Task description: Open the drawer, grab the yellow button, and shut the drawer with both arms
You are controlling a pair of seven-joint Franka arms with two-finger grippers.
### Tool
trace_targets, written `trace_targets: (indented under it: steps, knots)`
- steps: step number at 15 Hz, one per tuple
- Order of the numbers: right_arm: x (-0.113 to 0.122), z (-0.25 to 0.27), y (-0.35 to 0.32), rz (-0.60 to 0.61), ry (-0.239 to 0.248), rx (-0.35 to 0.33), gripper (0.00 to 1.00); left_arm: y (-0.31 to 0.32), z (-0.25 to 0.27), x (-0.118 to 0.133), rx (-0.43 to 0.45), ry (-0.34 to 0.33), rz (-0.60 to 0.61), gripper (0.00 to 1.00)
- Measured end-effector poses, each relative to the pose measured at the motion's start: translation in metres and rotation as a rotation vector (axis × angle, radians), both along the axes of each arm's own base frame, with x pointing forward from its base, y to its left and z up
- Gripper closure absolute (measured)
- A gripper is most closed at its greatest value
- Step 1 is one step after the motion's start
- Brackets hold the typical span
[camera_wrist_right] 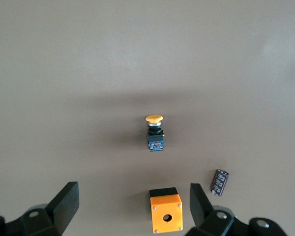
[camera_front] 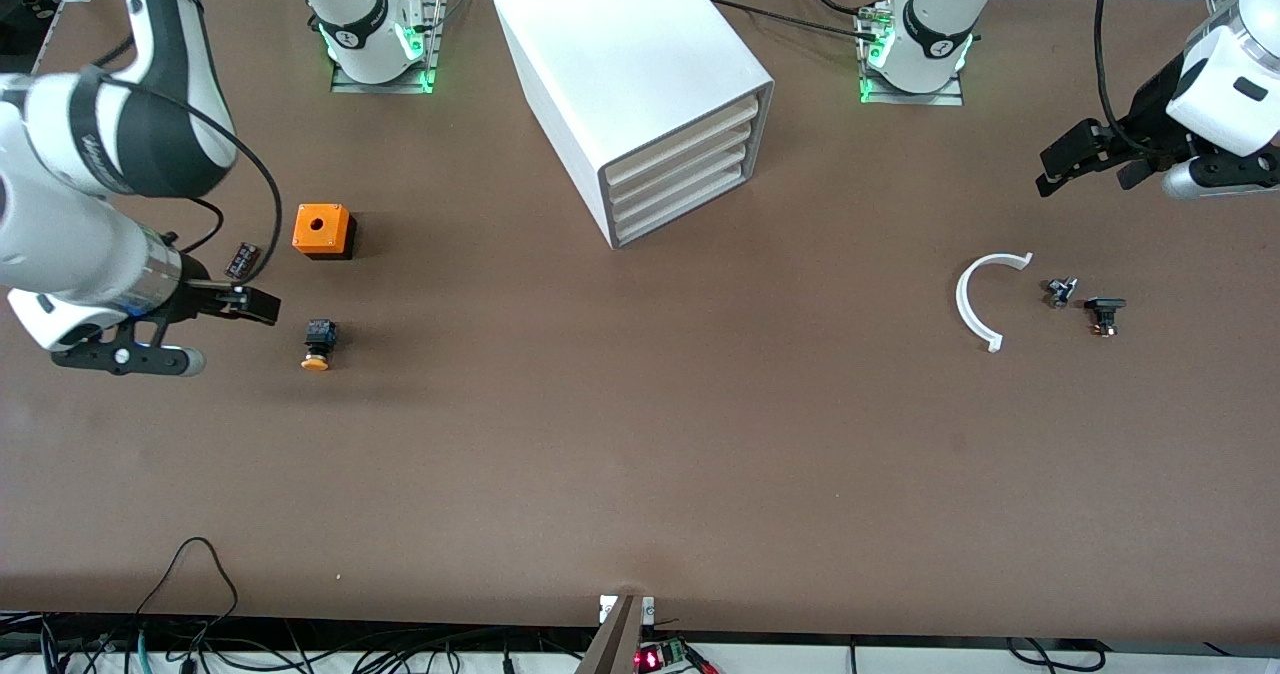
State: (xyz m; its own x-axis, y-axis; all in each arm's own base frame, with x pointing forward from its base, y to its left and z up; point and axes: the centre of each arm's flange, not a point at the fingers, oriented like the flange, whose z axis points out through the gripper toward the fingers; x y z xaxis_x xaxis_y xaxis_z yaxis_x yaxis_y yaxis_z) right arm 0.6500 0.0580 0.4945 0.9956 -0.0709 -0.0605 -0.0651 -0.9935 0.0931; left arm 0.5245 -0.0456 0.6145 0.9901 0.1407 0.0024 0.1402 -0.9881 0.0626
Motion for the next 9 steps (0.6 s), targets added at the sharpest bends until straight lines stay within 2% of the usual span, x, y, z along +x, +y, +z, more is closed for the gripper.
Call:
trace_targets:
  steps: [3,6,9]
  knots:
    - [0.001,0.049,-0.001,-0.007,-0.038,0.002,0.00,0.000,-0.003,0.002,0.005,0.013,-0.003,0.00]
    - [-0.005,0.069,-0.030,-0.061,-0.032,-0.002,0.00,0.004,-0.002,0.006,0.053,0.007,-0.020,0.00]
    - [-0.014,0.076,-0.073,-0.128,-0.025,0.001,0.00,0.002,0.001,0.002,0.068,0.037,-0.066,0.00]
